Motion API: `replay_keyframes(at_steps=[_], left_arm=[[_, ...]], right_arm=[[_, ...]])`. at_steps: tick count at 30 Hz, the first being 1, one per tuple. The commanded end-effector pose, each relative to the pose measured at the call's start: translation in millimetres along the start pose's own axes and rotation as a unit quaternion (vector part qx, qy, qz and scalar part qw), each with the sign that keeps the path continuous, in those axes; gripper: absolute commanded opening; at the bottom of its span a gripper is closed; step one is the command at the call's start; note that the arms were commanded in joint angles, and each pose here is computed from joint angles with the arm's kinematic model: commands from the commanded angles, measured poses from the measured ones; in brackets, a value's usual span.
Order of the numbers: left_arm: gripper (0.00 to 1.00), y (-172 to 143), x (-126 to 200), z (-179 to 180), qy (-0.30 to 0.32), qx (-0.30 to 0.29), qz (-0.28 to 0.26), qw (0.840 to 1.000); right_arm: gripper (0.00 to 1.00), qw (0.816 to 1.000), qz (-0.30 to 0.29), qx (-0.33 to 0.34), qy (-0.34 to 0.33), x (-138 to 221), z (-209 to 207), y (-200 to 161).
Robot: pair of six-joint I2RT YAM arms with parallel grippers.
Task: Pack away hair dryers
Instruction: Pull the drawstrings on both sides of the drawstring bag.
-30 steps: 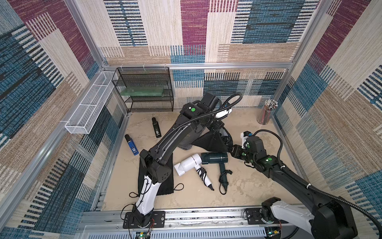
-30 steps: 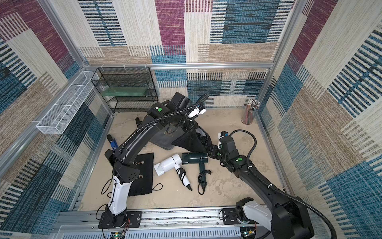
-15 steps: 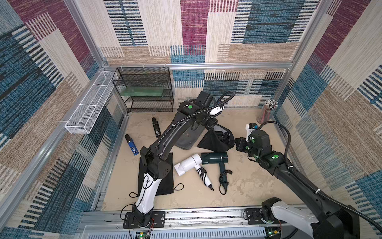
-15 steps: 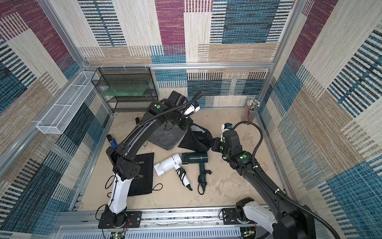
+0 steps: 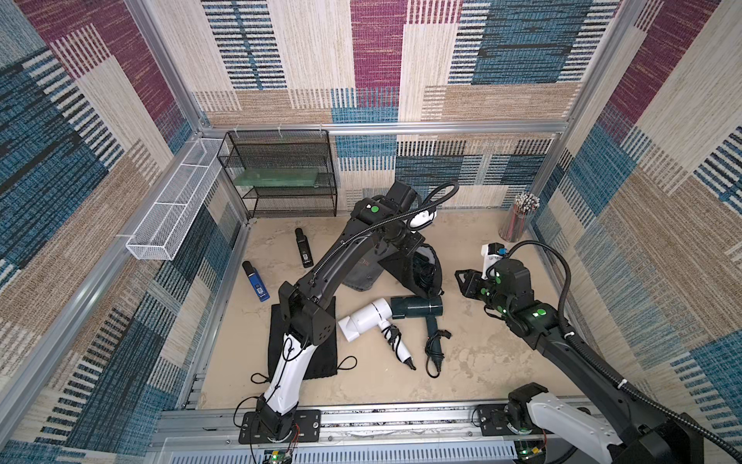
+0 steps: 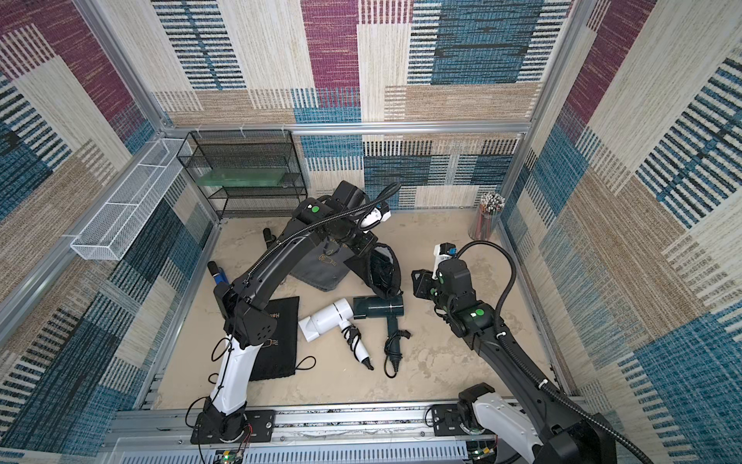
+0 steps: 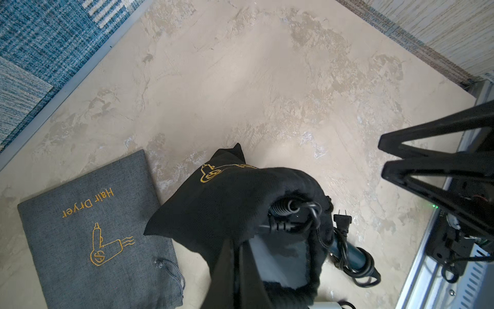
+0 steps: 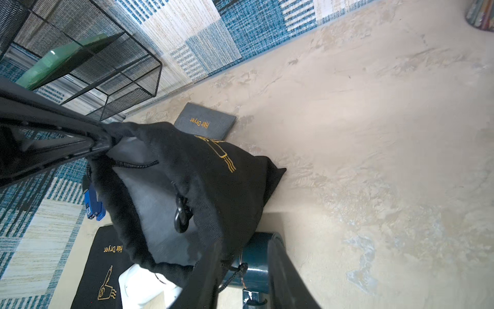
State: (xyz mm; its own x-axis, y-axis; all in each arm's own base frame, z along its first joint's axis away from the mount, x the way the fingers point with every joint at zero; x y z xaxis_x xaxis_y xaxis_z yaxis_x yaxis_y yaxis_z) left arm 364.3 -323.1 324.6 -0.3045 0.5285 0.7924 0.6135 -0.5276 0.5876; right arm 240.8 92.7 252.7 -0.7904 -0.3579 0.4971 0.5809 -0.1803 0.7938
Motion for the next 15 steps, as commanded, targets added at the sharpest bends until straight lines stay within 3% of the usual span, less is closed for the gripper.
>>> replay_keyframes(at_steps=[1,5,15], left_arm=[[0.0,3,1,-1,-0.006,-0.004,-0.01,1.0],[0.0,3,0,-1,-0.005,-0.005,-0.009,1.0],[0.0,4,2,-1,-0.004,-0.007,-0.011,1.0]], right_arm=[[0.44,0.999,0.011,-0.003,0.043,-2,7,-6],[0.53,0.994,0.031,0.004,0.104,-8,13,-22],[0.55,0.986,0.039,-0.015,0.162,-21,12,-44]])
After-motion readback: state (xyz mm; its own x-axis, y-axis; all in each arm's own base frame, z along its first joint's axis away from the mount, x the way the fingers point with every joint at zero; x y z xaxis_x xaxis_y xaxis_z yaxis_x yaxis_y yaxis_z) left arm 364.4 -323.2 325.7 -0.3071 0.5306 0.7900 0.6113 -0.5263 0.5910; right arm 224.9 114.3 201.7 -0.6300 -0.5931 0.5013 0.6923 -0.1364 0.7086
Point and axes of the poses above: each gripper's point midway between its finger pads, its own x axis back along the fingers, its own z axis along the line the jaws close on, y = z × x, the point moved 9 cm from there along x, back along the fingers, and after that the axes turned 10 degrees about x, right-handed, at the moved point
